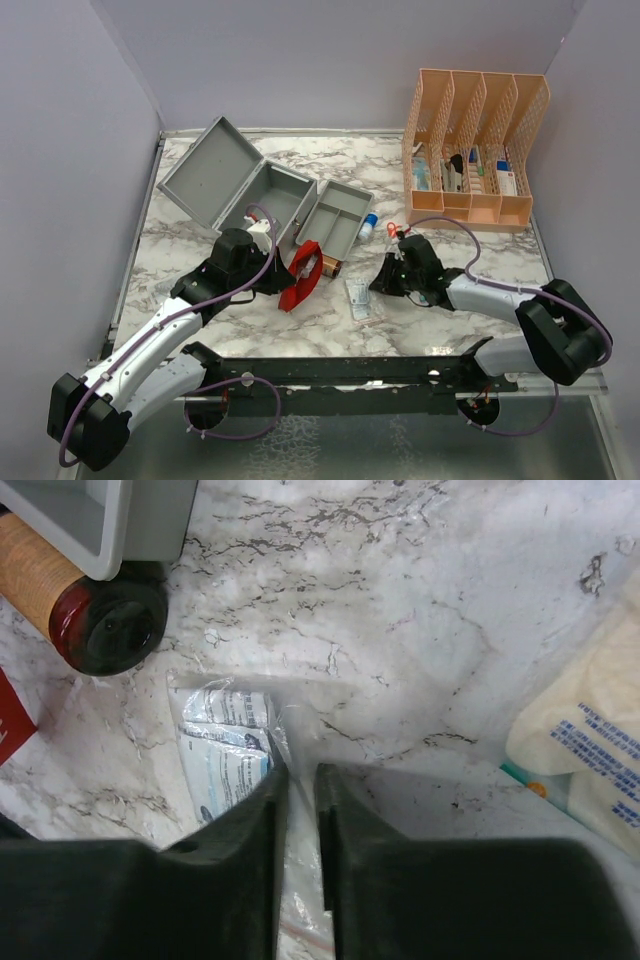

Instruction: Organize the medicine kit

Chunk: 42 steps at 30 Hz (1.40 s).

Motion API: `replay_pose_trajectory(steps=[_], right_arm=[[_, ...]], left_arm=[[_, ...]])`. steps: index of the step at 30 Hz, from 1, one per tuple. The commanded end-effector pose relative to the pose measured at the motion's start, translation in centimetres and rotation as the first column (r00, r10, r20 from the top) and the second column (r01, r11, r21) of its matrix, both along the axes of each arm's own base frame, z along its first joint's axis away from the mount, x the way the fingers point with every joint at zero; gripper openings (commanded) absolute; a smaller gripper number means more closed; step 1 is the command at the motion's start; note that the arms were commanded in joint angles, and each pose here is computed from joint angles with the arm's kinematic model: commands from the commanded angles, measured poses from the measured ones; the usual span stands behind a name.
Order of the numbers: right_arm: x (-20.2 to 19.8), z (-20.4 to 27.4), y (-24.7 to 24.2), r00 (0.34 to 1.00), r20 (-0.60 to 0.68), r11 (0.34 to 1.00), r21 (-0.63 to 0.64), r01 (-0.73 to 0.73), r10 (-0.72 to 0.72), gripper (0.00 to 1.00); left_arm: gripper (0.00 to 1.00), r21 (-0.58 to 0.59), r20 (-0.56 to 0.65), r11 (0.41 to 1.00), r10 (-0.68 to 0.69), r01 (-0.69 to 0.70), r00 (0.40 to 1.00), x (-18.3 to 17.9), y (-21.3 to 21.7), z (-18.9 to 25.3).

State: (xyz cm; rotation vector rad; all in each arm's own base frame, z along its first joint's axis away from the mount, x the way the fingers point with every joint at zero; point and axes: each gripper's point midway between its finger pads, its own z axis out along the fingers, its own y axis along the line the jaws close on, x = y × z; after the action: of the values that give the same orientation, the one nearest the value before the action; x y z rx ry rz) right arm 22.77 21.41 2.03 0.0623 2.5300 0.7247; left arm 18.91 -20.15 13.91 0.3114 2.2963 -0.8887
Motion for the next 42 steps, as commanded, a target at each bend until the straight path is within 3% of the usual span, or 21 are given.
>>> replay_pose_trajectory(steps=[1, 3, 24, 33, 42], right_arm=[[-0.5, -1.3, -0.7, 1.000, 0.015, 1.000, -0.017, 0.009, -0.008, 0.08], [-0.7, -0.6, -0.2, 1.000, 0.012, 1.000, 0.007, -0.013, 0.013, 0.01], [-1.6, 12.3, 2.0, 0.995, 0.066, 0.945, 0.322, 0.050, -0.075, 0.01], [-2.5, 16.8, 5.1, 0.994, 0.105, 0.903, 0.425, -0.054, 0.010, 0.01], [-3.8, 22.1, 7.9, 0.972, 0.222, 0.828, 0.528, -0.190, 0.081, 0.01]], left_arm=[[0.00, -0.009, 0.021, 1.000, -0.007, 0.008, 1.000, 0.2, -0.2, 0.4], [0.00, -0.009, 0.019, 1.000, -0.010, 0.010, 1.000, 0.1, -0.3, 0.4], [0.00, 0.002, -0.022, 1.000, 0.029, -0.029, 0.999, 0.8, -0.3, 1.0], [0.00, 0.002, -0.052, 0.999, 0.050, -0.050, 0.997, 0.8, -0.3, 1.8], [0.00, -0.028, -0.077, 0.998, 0.062, -0.065, 0.995, 0.8, -0.7, 2.6]])
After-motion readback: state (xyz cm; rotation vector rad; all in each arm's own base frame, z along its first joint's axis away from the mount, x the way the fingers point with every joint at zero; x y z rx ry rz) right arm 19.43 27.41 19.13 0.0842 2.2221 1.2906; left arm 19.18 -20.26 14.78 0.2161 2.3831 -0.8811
